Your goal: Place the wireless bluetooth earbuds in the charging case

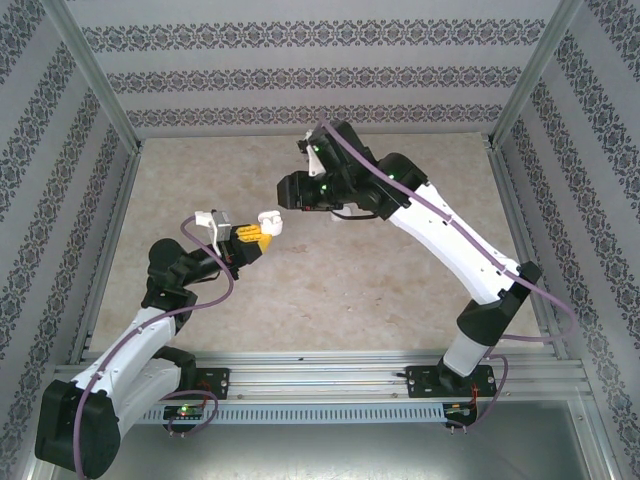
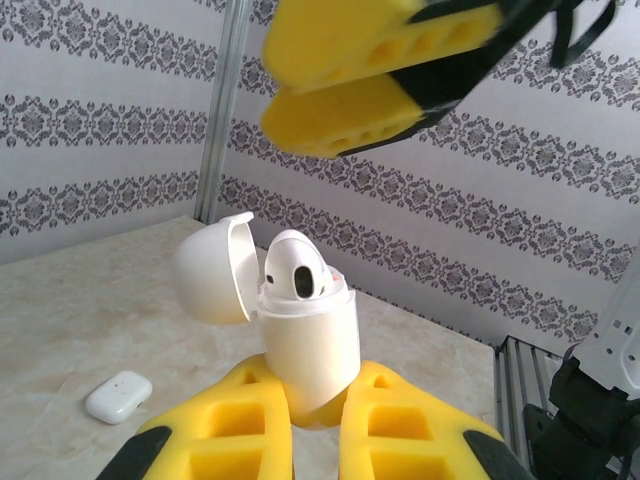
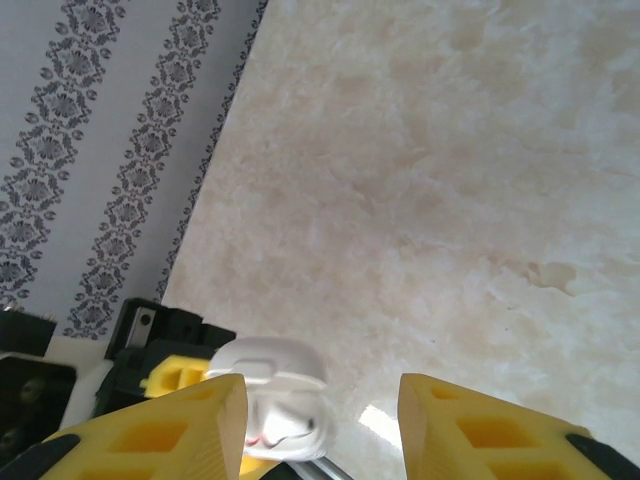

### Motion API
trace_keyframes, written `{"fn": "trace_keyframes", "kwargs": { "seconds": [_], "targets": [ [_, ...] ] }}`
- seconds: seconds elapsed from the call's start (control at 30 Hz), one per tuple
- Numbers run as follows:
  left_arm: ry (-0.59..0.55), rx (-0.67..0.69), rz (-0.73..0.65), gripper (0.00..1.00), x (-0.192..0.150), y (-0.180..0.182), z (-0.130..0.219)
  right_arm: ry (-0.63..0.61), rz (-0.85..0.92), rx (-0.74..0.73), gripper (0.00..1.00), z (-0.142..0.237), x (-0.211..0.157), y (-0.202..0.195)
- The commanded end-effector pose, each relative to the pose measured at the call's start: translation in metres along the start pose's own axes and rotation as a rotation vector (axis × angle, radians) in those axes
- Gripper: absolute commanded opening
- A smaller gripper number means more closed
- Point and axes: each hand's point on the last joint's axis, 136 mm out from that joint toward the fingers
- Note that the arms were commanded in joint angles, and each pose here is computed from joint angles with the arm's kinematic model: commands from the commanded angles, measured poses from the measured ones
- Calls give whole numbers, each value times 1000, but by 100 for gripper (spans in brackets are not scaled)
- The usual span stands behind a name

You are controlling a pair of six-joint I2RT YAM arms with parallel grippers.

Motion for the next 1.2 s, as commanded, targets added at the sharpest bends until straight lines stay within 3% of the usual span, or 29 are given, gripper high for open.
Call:
{"fn": "trace_keyframes", "kwargs": {
  "seconds": [0.0,0.17,0.5,0.73,1.17],
  "targets": [
    [-10,-67,-60,1,16,-19,-4,11,12,87,44,1,2,10],
    [6,-97,-45,1,18,-22,-9,17,-52,203,43,-13,7,12],
    [19,-94,-10,1,21,-18,-17,116,-96,326,32,-33,-7,18],
    [9,-52,45,1,25,-8,-20,151,-101,335,27,-30,-28,15],
    [-7,-19,122,1,32,1,-25,120,-81,320,27,-18,-44,9]
  ]
}}
Point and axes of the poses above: each hand's point on the last joint's axis, 136 mm out from that joint toward the fingers, its own z axis back along the fingers, its own y axis along the line the jaws close on, x = y × z, and after that the axes turned 11 degrees about z, right-handed
